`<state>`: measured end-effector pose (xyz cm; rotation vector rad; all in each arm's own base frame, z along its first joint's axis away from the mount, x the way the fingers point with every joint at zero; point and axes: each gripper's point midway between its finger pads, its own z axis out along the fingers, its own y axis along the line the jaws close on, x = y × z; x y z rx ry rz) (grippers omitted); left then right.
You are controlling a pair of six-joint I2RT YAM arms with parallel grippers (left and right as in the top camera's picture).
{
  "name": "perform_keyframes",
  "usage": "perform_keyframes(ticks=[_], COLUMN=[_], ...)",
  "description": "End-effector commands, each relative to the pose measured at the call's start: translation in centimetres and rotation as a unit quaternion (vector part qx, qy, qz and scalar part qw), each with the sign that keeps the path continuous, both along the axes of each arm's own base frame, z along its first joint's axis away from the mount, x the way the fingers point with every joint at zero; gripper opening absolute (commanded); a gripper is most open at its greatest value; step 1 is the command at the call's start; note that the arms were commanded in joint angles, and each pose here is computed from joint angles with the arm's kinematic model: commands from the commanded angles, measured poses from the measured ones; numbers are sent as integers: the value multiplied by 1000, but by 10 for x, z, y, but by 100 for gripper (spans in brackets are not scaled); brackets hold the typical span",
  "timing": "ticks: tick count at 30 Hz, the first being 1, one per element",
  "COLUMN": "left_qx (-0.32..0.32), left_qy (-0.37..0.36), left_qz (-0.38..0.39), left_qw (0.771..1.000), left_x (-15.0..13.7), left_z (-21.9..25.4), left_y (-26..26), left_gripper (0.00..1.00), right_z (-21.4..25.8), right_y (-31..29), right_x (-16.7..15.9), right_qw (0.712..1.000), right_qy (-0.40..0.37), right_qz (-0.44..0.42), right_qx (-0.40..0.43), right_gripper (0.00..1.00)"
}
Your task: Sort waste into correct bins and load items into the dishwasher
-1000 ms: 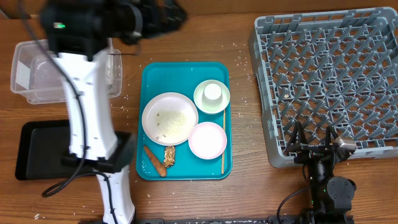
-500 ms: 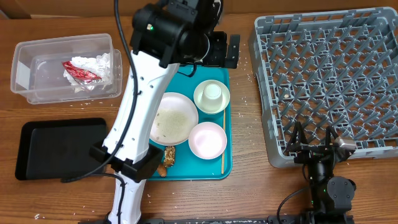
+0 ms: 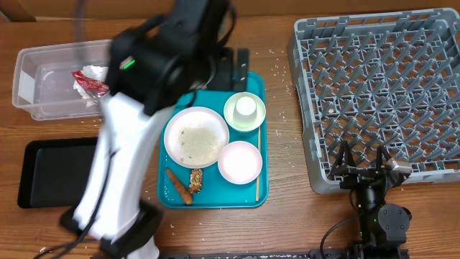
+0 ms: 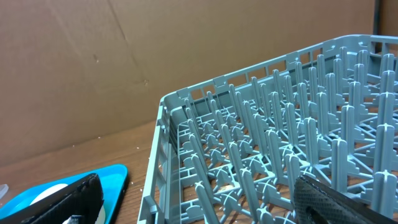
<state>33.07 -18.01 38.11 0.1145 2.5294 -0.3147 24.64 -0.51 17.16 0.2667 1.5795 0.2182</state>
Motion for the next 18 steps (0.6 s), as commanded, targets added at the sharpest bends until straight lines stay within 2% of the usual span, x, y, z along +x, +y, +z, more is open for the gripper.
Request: perform_keyframes(ticks=[1,13,18], left_qx=[15,43,47], left_qy=[-7,105,113], left_qz=[14,-8,-8], left_qw=[1000,994,992], left_x=[-7,-17,-18], left_z=[3,-61,-66], left_y=[11,1,1], left_gripper=[100,100,100], right_z=[-1,-1,-1], right_y=[-1,-1,-1], right_x=[0,0,0], right_qw=[1000,1000,1000], right_qy=[-3,-3,-3], right_qz=[-3,-3,-3], right_qx=[-1,-1,-1], right_gripper=[100,100,100])
